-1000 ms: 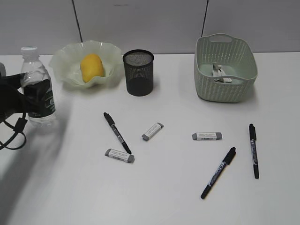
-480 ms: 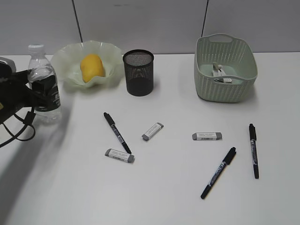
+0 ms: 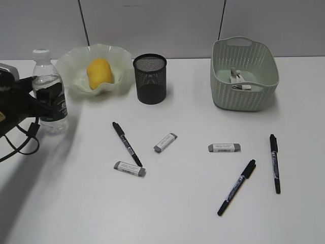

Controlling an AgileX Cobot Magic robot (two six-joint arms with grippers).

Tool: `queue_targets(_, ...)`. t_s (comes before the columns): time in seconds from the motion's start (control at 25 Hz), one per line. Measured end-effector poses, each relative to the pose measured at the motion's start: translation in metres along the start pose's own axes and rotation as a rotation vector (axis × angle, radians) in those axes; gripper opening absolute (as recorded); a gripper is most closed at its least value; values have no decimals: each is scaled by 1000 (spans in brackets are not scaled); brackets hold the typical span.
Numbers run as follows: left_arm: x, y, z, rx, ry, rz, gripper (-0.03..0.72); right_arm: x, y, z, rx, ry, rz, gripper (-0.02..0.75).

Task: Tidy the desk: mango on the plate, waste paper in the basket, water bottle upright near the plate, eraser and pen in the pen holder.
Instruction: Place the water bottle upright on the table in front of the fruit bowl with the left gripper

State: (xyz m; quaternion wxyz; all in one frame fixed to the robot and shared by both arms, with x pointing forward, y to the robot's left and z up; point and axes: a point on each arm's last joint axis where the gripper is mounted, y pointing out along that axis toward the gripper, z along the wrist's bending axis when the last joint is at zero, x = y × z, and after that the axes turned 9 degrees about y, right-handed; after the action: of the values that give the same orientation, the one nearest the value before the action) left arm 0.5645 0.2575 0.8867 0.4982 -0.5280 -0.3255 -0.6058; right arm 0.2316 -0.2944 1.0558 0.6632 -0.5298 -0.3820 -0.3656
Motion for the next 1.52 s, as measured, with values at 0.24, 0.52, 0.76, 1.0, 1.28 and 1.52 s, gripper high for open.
queue_targets(0.24, -4, -10, -4, -3, -8, 0, 475, 0, 0, 0, 0, 0, 0, 519)
queue_targets(0.52, -8, -29, -10, -9, -25, 10, 517, 0, 0, 0, 0, 1, 0, 519)
queue_targets(0.76, -19, -34, -14, -33, -28, 105, 678, 0, 0, 0, 0, 1, 0, 519)
queue_targets(1.0, -20, -34, -14, -34, -29, 110, 685, 0, 0, 0, 0, 1, 0, 519)
queue_targets(1.28, 2, -58, -9, 7, -26, 133, 684, 0, 0, 0, 0, 1, -1, 519)
queue_targets(1.52, 32, -78, -4, 16, 8, 175, 684, 0, 0, 0, 0, 2, -1, 519)
